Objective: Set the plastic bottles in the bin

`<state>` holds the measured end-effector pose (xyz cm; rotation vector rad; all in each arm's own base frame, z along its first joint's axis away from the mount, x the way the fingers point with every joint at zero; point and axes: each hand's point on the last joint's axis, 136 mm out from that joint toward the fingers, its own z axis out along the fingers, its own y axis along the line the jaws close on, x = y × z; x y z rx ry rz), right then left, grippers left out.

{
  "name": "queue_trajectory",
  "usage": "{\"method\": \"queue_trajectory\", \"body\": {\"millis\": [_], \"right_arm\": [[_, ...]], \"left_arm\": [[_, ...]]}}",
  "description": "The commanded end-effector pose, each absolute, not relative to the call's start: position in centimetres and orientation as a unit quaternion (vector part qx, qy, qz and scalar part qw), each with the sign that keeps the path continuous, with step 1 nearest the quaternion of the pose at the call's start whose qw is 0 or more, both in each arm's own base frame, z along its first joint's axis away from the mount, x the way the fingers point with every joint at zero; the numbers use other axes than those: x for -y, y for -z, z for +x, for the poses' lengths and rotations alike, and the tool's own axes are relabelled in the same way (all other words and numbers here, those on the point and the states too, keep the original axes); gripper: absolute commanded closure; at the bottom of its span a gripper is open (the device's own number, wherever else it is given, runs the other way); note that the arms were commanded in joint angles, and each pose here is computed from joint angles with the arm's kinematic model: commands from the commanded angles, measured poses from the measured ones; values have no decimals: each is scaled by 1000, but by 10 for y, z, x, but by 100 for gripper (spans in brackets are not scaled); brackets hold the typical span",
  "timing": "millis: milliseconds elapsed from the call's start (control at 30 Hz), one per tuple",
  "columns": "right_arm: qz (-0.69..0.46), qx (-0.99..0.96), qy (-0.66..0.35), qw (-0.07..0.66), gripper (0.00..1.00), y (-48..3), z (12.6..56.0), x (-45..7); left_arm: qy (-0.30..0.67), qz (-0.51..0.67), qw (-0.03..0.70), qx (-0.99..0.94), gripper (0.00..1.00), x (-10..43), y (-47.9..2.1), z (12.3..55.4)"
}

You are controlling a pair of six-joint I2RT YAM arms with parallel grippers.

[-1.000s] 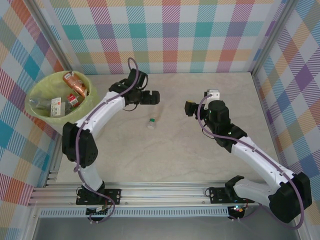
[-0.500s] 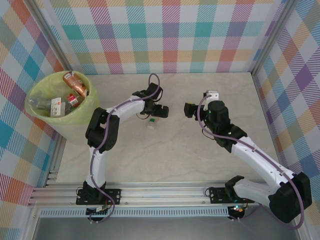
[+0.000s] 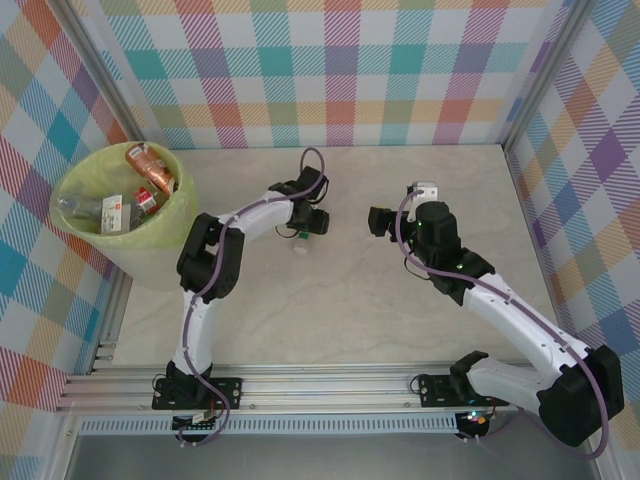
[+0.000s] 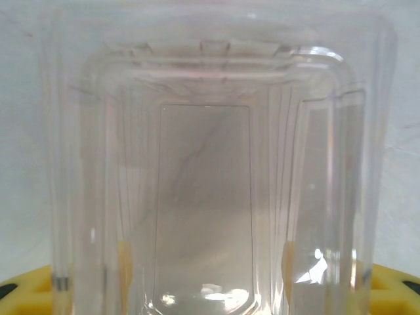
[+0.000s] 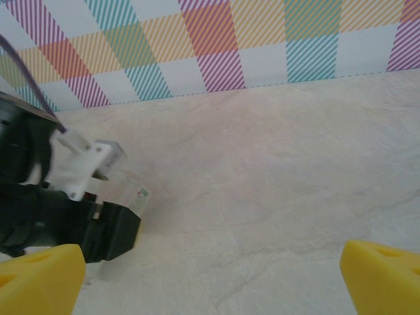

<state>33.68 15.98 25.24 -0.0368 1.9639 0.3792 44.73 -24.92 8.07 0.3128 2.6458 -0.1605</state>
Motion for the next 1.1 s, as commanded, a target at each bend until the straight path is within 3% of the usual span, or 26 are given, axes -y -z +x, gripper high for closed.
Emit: {"method": "queue_trajectory", "body": {"millis": [0,167,267,433,667,800,1067], "right_arm": [[-17,-814,-164,557,0,-271,339,-161],[-26,-811,-161,562,0,-272,349,-167],[-35,-811,-159,561,0,-275,356,-173],[-49,-809,-163,562,0,-277,364,-182],[-56,-809,-182,556,0,-280,374,-195],[-63,-811,-181,553,0,-283,375,-198],[-61,-813,-174,553,0,-285,373,-194]], "left_arm": [[84,93,358,-925,50,233,-216,436],[37,99,469,-877,51,178,-336,392],[-50,121,496,-859,53,119,-384,366],[-35,143,552,-821,51,43,-430,335],[-146,275,474,-824,49,0,-397,338],[-98,297,449,-837,48,-10,-391,341],[-130,320,449,-824,43,-49,-385,355]]}}
